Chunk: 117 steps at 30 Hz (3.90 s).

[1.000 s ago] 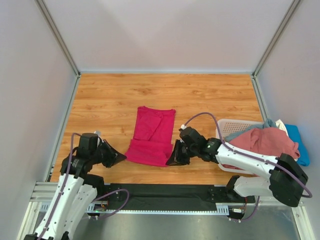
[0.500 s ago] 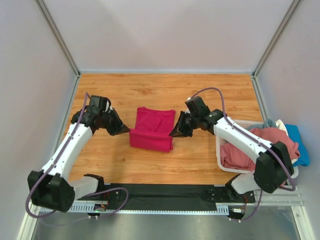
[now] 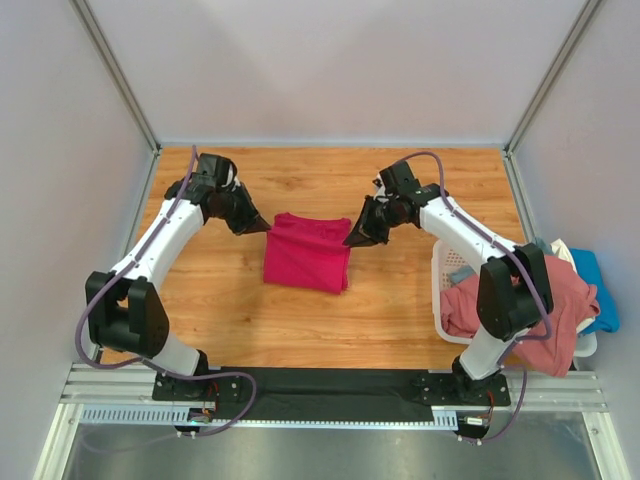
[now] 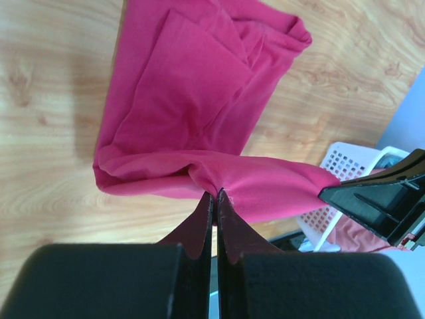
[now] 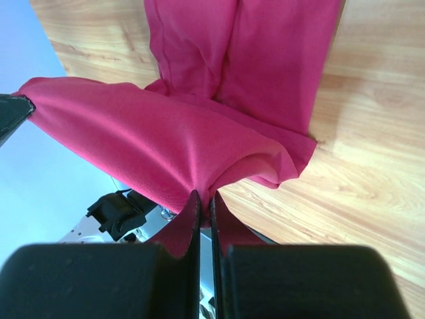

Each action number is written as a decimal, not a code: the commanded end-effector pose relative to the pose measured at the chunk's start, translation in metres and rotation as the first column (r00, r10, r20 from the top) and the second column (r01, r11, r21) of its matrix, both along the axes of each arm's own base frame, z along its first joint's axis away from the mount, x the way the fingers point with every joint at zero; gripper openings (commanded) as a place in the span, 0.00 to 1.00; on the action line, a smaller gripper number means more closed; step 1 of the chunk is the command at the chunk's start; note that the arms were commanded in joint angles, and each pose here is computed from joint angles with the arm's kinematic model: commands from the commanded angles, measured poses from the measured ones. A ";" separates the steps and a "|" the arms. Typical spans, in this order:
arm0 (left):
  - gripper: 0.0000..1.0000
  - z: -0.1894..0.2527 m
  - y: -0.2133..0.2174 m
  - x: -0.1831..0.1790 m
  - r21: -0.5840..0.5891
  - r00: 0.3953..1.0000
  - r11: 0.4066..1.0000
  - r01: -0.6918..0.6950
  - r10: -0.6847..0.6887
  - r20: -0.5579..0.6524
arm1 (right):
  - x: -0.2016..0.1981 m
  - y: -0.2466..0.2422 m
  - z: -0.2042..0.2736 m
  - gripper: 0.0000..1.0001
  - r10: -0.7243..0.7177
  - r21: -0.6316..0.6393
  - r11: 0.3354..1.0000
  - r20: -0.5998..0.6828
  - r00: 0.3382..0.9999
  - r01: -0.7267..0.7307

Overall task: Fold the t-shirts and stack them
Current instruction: Fold the tshirt, then neatly place the folded tshirt to the corner

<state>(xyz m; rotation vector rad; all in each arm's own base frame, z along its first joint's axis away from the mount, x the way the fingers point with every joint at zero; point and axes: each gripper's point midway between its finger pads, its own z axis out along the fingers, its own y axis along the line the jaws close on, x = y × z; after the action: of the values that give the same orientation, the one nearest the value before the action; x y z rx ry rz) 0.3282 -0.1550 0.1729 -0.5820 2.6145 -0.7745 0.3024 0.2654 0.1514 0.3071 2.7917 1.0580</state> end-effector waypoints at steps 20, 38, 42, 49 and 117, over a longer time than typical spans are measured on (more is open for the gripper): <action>0.00 -0.014 0.001 0.111 0.024 0.998 1.000 -0.007 0.005 0.061 | 0.090 -0.014 -0.022 0.11 0.003 0.016 1.000 -0.058 0.998 -0.002; 0.66 0.020 0.008 0.199 0.126 0.917 0.980 0.155 -0.190 0.351 | 0.174 -0.040 -0.001 0.66 0.012 0.038 0.999 0.258 0.966 -0.022; 0.65 0.004 0.007 0.153 0.140 0.908 0.955 0.263 -0.294 0.299 | 0.158 -0.018 -0.008 0.66 0.146 0.002 0.989 0.250 0.957 -0.151; 0.65 -0.021 0.011 0.130 0.194 0.868 0.911 0.364 -0.408 0.284 | 0.163 0.001 -0.035 0.58 0.255 -0.108 0.966 0.290 0.923 -0.233; 0.41 -0.015 -0.035 0.062 0.081 0.887 0.920 0.382 -0.390 0.249 | 0.184 -0.095 -0.054 0.66 0.138 -0.478 0.878 0.245 0.960 -0.004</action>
<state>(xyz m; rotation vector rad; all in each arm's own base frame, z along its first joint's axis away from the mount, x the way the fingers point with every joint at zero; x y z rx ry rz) 0.3855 -0.1893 0.0917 0.0109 2.6909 -0.8572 0.4892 0.1750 0.0535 0.0506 2.8008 0.3732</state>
